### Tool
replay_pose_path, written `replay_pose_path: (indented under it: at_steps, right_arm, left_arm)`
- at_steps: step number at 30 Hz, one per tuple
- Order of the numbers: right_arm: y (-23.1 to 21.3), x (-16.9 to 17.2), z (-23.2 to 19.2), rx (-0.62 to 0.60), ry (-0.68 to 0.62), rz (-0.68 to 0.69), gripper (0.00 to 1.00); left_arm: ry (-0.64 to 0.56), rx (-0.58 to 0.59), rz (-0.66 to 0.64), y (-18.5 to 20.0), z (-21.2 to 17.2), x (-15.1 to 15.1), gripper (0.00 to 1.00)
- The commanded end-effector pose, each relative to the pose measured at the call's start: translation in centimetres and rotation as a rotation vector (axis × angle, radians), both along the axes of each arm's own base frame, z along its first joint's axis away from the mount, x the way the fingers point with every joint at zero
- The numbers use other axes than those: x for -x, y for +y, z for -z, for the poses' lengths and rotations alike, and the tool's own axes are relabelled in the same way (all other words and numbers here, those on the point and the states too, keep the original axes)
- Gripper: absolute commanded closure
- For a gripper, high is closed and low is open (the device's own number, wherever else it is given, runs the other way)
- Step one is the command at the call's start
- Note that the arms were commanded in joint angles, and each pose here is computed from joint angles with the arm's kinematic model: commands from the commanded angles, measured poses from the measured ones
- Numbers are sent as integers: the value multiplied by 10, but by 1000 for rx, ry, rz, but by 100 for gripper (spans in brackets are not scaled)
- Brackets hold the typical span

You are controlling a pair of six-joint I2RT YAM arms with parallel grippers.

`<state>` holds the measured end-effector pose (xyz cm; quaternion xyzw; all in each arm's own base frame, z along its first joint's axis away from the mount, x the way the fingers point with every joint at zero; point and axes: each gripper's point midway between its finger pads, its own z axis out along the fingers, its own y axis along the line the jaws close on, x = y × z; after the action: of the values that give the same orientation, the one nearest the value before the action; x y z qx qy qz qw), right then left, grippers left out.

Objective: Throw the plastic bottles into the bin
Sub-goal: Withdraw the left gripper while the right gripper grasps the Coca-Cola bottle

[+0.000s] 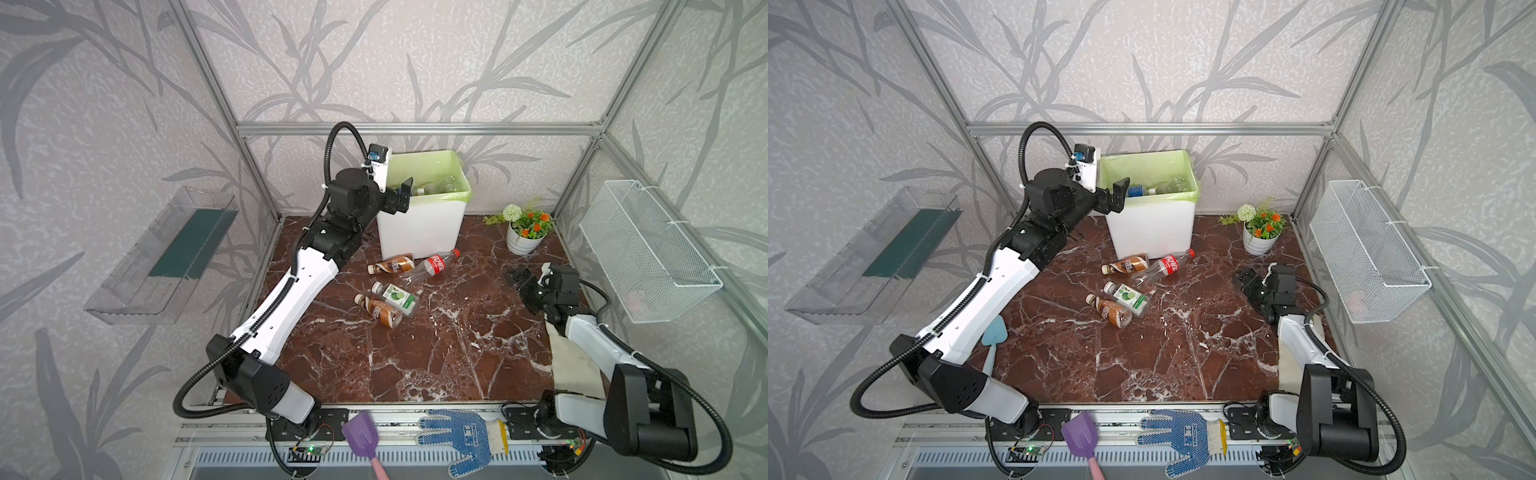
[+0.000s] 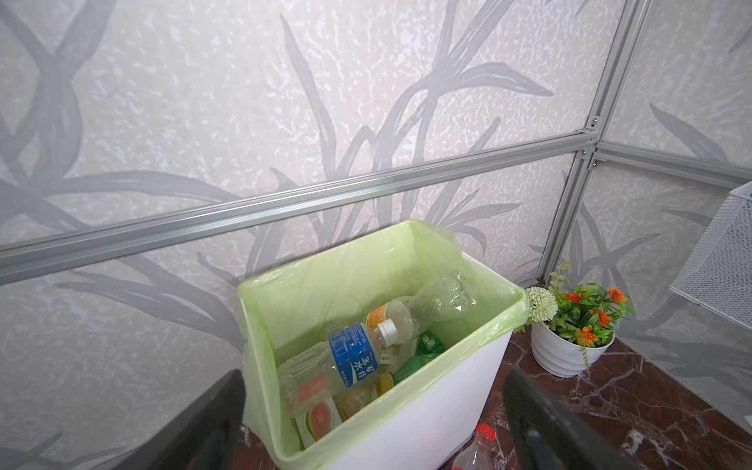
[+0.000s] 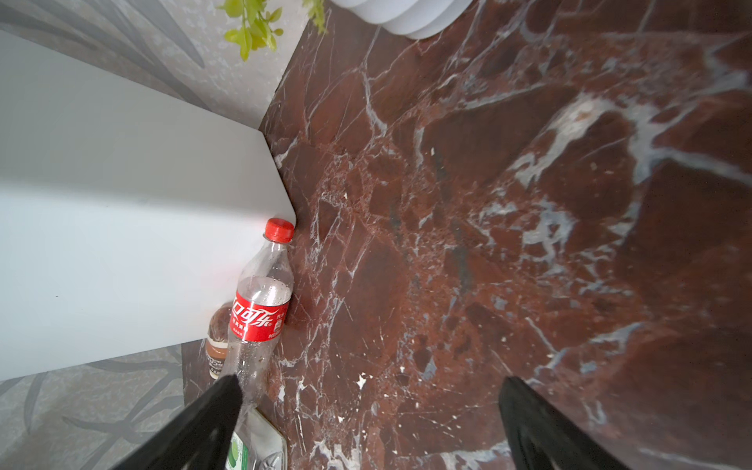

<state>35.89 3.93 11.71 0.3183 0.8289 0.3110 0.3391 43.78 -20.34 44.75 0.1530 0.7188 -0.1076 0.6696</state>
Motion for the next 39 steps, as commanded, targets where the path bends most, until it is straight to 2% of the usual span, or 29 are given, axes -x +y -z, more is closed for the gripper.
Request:
replay_pose_path:
  at_steps: [1, 5, 13, 20, 26, 32, 39]
  right_arm:
    - [17, -21, -15, -57, -39, 32, 1]
    - [55, -40, -11, -89, -20, 36, 1]
    - [143, -79, 16, -156, 96, -29, 1]
    - [179, -92, 52, -133, 205, -52, 5]
    - [194, -107, 60, -138, 213, -72, 6]
    - [200, -115, 70, -133, 236, -72, 7]
    - [202, -113, 89, -115, 300, -63, 16]
  left_arm:
    - [49, -40, -67, 14, 36, 1, 1]
    - [97, -21, -143, 37, 77, 19, 1]
    - [266, -8, -315, 89, 174, 64, 1]
    - [401, 5, -395, 113, 238, 91, 1]
    - [466, 21, -409, 118, 266, 100, 1]
    - [495, 23, -413, 118, 277, 104, 1]
    - [502, 21, -413, 119, 279, 103, 1]
